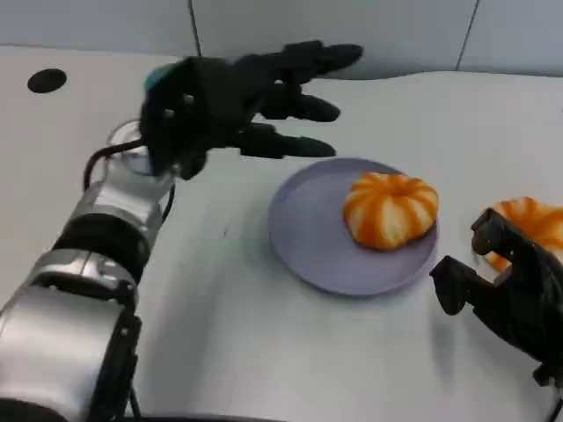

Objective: Grasp the bread from the table and place it into the plate.

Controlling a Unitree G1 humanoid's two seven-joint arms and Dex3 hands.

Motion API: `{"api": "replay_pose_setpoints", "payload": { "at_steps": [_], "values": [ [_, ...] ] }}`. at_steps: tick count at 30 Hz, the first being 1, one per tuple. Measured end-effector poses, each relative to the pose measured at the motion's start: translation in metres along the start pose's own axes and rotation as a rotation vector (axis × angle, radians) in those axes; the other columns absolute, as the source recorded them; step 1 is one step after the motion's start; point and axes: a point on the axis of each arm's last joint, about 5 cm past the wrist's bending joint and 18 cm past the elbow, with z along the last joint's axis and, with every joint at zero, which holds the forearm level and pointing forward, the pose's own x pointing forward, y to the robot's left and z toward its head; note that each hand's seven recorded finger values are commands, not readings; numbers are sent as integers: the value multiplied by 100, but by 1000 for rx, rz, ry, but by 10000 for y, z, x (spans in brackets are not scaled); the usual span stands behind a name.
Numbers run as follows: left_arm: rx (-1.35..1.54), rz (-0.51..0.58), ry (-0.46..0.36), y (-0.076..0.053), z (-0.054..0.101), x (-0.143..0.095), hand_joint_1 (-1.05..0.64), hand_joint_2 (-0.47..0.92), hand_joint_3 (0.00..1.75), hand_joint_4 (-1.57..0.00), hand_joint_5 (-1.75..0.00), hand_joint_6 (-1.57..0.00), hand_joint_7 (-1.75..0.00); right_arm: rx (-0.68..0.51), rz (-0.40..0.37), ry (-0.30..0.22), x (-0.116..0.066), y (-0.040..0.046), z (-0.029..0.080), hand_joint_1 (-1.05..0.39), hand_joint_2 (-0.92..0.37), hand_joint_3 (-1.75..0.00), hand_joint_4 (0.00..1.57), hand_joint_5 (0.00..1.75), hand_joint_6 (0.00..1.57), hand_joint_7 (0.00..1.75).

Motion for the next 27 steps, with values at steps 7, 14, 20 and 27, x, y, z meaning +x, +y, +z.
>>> {"api": "replay_pose_setpoints", "payload": {
  "at_steps": [7, 14, 20, 27],
  "values": [
    [-408, 22, 2, 148, -210, -238, -70, 92, 41, -11, -109, -57, -1, 4, 8, 3, 10, -2, 1, -39, -88, 0, 91, 175, 67, 175],
    [-1194, 48, -93, 21, -636, -638, -78, 92, 43, -12, -124, -63, -6, 6, 0, 11, -6, -21, -7, -41, -86, 0, 91, 175, 68, 175],
    [-1337, 103, -86, -81, -873, -1051, -80, 92, 49, -9, -128, -64, -10, 22, 20, 19, 10, -37, -12, -39, -87, 0, 90, 175, 66, 175],
    [-1445, 101, -64, -350, -1077, -1332, -82, 92, 54, -11, -128, -33, -82, 21, 32, 20, 1, -55, -27, -39, -88, -1, 90, 175, 64, 175]
  ]
}}
